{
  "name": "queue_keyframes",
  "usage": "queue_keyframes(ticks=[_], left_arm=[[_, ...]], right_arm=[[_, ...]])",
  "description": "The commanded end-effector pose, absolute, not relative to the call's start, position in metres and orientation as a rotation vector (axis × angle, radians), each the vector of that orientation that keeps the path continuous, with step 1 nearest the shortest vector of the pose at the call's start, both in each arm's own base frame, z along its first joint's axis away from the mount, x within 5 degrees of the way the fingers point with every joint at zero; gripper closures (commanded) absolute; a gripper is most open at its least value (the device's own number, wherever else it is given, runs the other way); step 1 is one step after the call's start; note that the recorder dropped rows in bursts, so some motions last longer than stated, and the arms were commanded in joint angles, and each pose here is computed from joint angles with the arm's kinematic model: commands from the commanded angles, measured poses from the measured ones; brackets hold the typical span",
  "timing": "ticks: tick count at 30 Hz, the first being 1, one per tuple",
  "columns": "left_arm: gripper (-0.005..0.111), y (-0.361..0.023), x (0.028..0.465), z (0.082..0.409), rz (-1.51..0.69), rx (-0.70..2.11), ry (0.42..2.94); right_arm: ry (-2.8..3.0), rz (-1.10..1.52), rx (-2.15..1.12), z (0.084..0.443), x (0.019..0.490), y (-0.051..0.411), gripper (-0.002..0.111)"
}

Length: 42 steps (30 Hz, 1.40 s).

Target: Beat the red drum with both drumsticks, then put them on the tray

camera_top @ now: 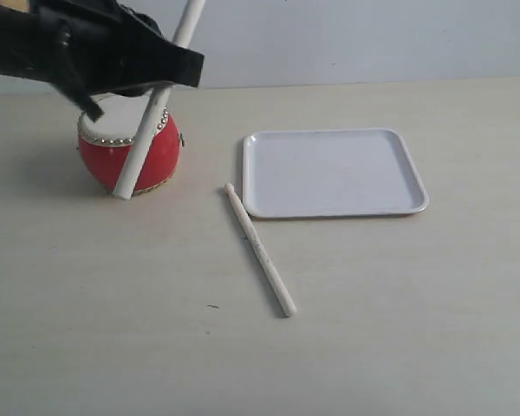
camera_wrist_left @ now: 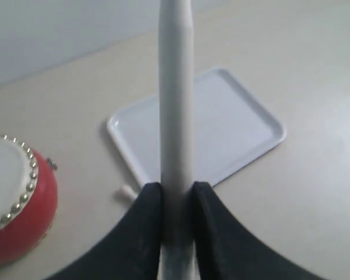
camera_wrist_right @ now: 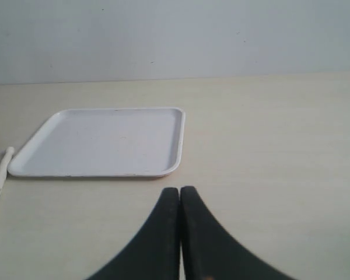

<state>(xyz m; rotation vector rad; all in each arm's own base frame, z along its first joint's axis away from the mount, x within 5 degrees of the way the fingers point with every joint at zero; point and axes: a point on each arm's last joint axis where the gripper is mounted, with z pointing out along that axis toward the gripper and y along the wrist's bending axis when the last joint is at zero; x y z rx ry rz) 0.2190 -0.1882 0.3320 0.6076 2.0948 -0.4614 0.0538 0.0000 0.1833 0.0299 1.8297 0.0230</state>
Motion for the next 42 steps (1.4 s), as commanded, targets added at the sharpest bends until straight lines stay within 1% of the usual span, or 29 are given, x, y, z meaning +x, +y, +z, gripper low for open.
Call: queue_keyframes(ticks=[1,5,11,16,23,25,30,33,42], left_arm=[[0.107,-0.171,0.177,0.354,-0.568,0.624,1.92],[0.107,-0.15,0.148,0.361,-0.584,0.658,1.819],[0.107,-0.126,0.125,0.358,-0.59,0.652,1.768],[0.107,-0.116,0.116,0.347,-0.577,0.662,1.802],[0.107,-0.115,0.116,0.328,-0.547,0.686,1.811],[0.107,-0.115,0.116,0.324,-0.554,0.683,1.8],[0.107,-0.116,0.116,0.315,-0.562,0.681,1.796],[0.107,-0.115,0.115,0.311,-0.565,0.677,1.812],[0.107,-0.115,0.115,0.307,-0.565,0.679,1.815]], right_arm=[[1.819,0.017,0.031,0.183,0.054,0.0,0.108],[1.819,0.017,0.031,0.183,0.054,0.0,0.108],[1.819,0.017,0.031,0.183,0.054,0.0,0.108],[1.809,0.01,0.025,0.184,0.054,0.0,0.108],[1.699,0.017,0.027,0.194,0.056,0.0,0.108],[1.65,0.06,0.064,0.198,0.056,0.0,0.108],[1.53,0.343,0.315,0.207,0.056,0.001,0.108],[1.465,0.447,0.414,0.211,0.056,0.001,0.108],[1.431,0.55,0.509,0.212,0.056,0.0,0.108]])
